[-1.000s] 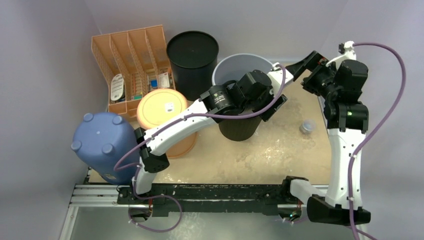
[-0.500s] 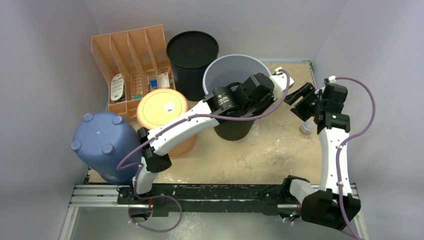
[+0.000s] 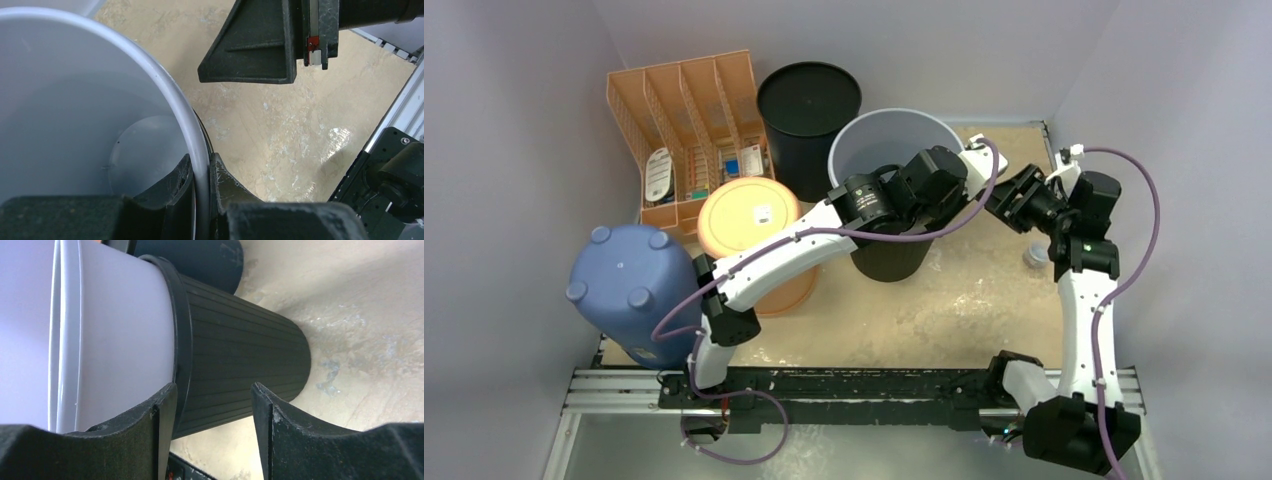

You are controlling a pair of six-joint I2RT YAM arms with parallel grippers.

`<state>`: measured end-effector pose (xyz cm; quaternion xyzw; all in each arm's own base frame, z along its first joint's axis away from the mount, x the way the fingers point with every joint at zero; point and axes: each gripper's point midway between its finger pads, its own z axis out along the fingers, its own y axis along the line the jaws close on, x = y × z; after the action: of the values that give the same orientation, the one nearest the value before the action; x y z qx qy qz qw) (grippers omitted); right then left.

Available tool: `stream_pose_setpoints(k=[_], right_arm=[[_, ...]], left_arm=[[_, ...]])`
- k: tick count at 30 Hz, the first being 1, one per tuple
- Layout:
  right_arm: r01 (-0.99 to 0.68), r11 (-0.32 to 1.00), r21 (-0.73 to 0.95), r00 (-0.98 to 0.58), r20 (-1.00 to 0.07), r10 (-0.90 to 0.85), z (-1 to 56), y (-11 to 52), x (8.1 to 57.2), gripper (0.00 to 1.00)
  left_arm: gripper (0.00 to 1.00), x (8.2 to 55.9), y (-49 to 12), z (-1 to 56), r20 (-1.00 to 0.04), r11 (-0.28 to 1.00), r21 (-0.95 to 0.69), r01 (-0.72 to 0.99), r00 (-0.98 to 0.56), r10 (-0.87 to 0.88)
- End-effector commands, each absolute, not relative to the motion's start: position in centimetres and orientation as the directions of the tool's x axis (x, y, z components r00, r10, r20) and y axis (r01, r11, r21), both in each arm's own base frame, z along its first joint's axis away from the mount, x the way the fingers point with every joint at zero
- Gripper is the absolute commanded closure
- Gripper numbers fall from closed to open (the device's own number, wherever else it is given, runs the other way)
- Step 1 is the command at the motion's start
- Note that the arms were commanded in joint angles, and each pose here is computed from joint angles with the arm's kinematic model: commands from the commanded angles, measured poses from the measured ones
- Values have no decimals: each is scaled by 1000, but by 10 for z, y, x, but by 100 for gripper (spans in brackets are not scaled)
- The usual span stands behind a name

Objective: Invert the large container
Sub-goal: Adjust the container in the container.

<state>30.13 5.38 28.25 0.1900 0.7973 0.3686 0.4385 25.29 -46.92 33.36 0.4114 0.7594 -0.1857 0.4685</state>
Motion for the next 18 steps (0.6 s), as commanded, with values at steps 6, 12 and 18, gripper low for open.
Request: stream_pose_setpoints(k=[6,12,18], right_arm=[[-221,622,751,-600,-607,520,299,87,294,43],[-195,631,751,-636,-587,501,288,101,297,43],[-138,677,723,-611,-600,516,286,94,302,50]], left_arm=[[100,249,-477,397,-953,604,2,797,-181,242],[100,247,-482,402,-960,597,-23,802,-185,211],[100,240,-496,410,-965,550,-69,832,-195,173]])
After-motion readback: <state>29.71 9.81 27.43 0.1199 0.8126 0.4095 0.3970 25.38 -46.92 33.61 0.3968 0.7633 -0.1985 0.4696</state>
